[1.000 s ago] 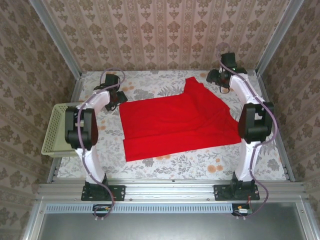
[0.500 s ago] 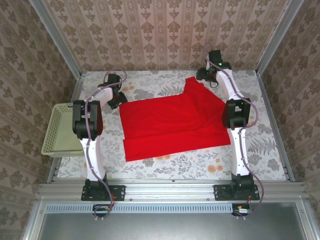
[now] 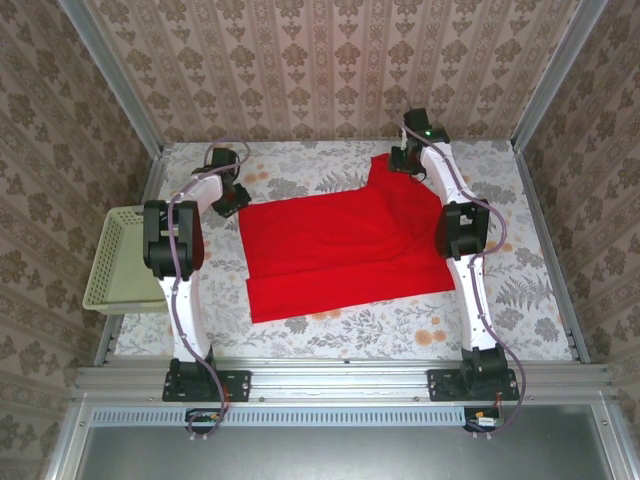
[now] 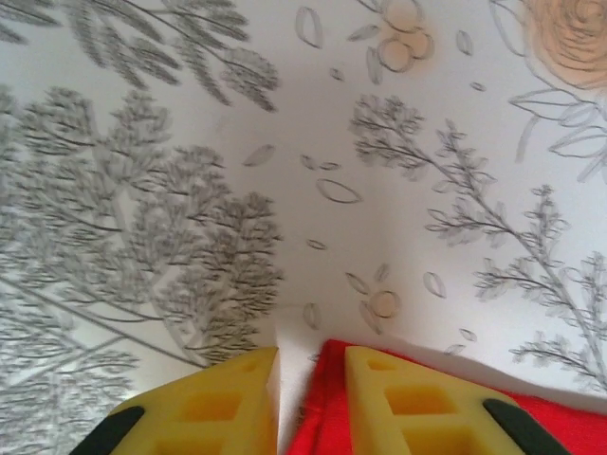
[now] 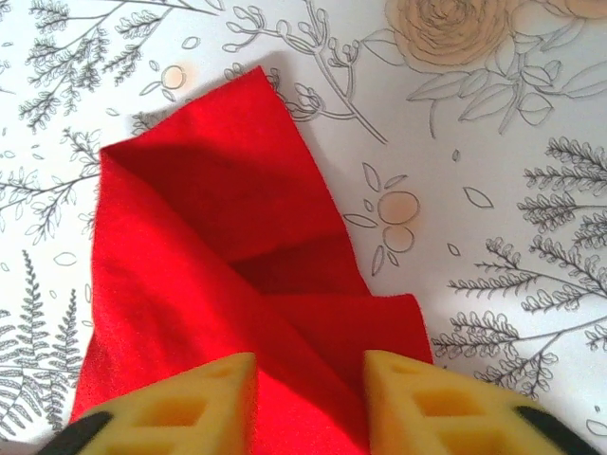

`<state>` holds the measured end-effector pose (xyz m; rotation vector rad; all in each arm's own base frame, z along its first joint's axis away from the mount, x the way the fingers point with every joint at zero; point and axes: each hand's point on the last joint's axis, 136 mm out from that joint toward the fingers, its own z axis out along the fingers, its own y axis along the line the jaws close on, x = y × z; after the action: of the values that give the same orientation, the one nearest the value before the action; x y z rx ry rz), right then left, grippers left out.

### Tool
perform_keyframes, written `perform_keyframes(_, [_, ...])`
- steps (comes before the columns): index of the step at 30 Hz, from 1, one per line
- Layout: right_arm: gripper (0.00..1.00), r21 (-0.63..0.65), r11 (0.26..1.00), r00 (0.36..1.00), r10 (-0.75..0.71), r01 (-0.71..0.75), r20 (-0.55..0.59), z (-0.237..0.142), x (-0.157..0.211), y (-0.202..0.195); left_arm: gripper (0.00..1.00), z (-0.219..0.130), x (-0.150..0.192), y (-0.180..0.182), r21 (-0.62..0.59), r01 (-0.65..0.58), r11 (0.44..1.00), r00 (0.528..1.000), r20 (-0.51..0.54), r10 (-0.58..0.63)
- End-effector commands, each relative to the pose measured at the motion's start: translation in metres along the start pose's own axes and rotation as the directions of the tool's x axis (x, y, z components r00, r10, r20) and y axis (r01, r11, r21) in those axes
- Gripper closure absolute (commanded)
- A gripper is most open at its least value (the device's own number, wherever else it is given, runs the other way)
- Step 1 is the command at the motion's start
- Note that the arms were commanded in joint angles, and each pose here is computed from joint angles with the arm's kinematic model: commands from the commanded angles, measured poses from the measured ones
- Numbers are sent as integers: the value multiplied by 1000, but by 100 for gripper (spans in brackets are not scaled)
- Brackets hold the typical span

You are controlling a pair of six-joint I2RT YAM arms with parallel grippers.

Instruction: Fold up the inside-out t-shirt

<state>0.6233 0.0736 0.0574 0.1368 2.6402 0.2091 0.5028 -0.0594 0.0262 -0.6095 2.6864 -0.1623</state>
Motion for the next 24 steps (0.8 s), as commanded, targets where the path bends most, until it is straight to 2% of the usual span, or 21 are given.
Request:
perform_keyframes(1, [75,43,999,999,14,-12,-31,-8,6,-9,80,14,23,-20,73,-13,997,997,-75,19])
perform_keyframes(6, [89,135,989,998,61,-59,-14,-29,10,-31,86,12,23,-32,98,-41,994,996,-71,48])
perform_keyframes(10, [94,103,985,991,133,-135,34,-42,21,-46,93,11,23,-43,118,-66,991,995,-64,74])
perform_keyframes(13, [98,85,987,990,128,-133,63,-54,24,-49,100,3,21,-49,132,-70,989,996,-43,76])
perform_keyframes(18, [100,75,992,988,95,-104,121,-73,16,-46,100,-27,11,-55,164,-66,984,998,30,62])
perform_keyframes(24, [100,71,994,986,67,-79,151,-81,2,-42,100,-72,3,-44,163,-49,985,991,133,27])
